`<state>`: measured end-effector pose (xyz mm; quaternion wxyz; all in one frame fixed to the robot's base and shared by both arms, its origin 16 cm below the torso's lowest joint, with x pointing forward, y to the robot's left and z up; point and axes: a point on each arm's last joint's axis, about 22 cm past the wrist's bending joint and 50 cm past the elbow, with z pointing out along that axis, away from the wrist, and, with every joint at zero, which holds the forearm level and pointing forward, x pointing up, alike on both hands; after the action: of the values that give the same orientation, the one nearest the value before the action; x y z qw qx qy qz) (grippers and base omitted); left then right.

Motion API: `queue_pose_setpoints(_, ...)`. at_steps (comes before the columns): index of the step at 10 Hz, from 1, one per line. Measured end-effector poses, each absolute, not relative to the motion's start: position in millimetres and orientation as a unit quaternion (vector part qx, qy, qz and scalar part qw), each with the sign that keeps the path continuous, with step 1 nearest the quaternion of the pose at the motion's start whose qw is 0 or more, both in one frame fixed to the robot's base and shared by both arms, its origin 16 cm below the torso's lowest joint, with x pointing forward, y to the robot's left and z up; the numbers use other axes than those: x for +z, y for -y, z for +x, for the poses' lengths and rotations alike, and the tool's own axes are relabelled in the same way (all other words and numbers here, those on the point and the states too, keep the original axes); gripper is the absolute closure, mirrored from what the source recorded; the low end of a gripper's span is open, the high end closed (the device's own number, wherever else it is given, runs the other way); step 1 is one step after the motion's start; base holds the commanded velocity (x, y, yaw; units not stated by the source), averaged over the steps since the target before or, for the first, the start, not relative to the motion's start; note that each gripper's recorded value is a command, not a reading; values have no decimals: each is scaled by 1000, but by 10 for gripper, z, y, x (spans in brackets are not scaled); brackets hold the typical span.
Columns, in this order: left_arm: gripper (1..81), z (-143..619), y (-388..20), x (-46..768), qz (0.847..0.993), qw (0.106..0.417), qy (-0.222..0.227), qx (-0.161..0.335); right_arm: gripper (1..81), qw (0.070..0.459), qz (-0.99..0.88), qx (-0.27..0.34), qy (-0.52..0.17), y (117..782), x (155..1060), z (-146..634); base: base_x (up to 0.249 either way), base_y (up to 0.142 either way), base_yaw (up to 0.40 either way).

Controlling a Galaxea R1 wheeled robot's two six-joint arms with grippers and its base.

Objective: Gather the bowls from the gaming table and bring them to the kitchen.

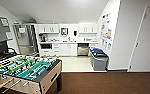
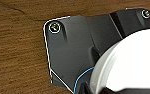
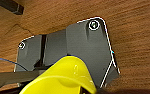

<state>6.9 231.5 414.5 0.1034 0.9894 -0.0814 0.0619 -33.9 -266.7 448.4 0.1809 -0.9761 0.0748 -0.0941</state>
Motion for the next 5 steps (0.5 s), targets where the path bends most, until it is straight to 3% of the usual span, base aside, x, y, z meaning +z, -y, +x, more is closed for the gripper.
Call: queue_pose_setpoints(5,811,57,-2293,4144,989,105,81,61,811,182,-976,-95,-75,2647,4480,-322,194,0,0)
